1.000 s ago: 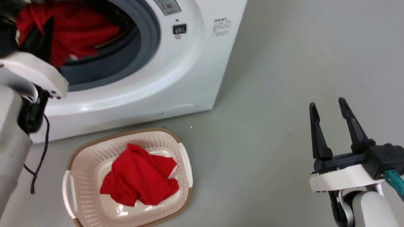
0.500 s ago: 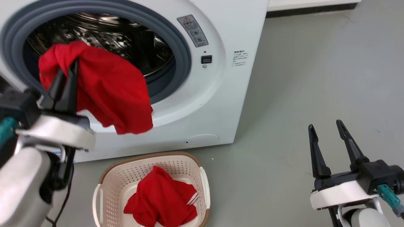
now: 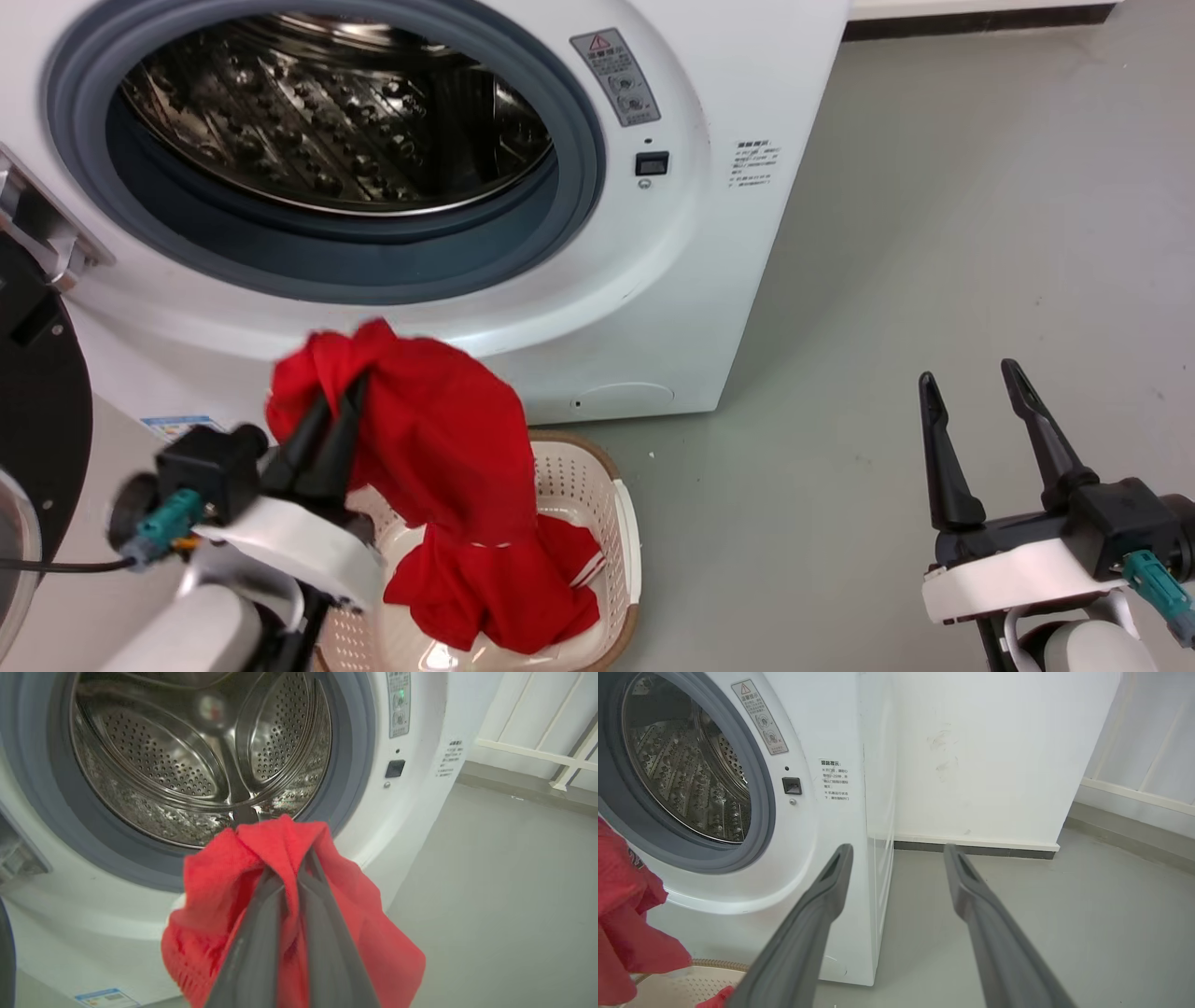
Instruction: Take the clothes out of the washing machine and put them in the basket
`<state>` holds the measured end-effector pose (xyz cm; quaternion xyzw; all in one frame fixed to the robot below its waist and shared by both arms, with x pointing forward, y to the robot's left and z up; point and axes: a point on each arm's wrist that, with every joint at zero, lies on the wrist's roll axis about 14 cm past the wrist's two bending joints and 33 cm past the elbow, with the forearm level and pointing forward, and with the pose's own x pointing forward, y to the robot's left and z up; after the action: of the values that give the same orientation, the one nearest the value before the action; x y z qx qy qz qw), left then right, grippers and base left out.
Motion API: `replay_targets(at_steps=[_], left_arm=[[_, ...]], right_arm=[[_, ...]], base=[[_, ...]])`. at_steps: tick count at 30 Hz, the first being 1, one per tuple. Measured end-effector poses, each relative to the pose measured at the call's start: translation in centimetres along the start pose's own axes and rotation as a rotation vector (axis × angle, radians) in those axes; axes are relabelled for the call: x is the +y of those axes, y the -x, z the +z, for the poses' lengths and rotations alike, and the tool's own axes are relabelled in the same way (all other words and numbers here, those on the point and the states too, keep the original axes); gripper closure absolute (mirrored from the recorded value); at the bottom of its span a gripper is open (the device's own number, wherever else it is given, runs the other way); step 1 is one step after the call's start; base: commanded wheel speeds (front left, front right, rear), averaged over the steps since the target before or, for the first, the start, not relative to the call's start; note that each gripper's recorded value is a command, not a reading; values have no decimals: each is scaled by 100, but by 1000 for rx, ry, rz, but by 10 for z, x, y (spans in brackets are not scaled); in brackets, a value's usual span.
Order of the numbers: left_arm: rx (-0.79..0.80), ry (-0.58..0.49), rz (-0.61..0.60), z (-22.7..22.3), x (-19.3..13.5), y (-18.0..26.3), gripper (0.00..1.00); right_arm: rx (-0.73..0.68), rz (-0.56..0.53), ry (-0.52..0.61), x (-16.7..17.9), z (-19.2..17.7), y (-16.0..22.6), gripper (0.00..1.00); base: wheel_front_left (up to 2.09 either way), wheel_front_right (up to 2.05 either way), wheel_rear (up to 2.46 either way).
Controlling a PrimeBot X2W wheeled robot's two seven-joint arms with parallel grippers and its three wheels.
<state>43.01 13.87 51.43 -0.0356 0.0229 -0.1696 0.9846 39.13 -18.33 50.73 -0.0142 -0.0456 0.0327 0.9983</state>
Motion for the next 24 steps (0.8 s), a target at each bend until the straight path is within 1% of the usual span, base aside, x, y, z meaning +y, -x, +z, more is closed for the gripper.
replay_targets(at_steps=[2, 4, 7, 11, 15, 20, 24], left_arm=[[71, 51, 4, -27, -3, 2, 100], [143, 46, -10, -54, -4, 5, 100], [247, 72, -5, -95, -4, 6, 100], [366, 32, -41, -141, -1, 0, 100], [485, 52, -54, -187, 3, -6, 100], [647, 32, -68, -243, 12, -7, 100], [743, 16, -77, -278, 18, -9, 100]], right_arm=[[14, 1, 1, 0, -5, -2, 0], [27, 0, 3, -1, -11, -4, 0], [32, -4, 12, -3, -15, -14, 0], [55, -9, 25, -7, -27, -24, 0], [94, -7, 39, -8, -45, -32, 0], [151, -26, 50, -17, -69, -37, 0], [187, -40, 60, -24, -85, -40, 0]], base=[[0, 0, 0], [0, 0, 0], [0, 0, 0], [0, 0, 0], [0, 0, 0], [0, 0, 0], [0, 0, 0]])
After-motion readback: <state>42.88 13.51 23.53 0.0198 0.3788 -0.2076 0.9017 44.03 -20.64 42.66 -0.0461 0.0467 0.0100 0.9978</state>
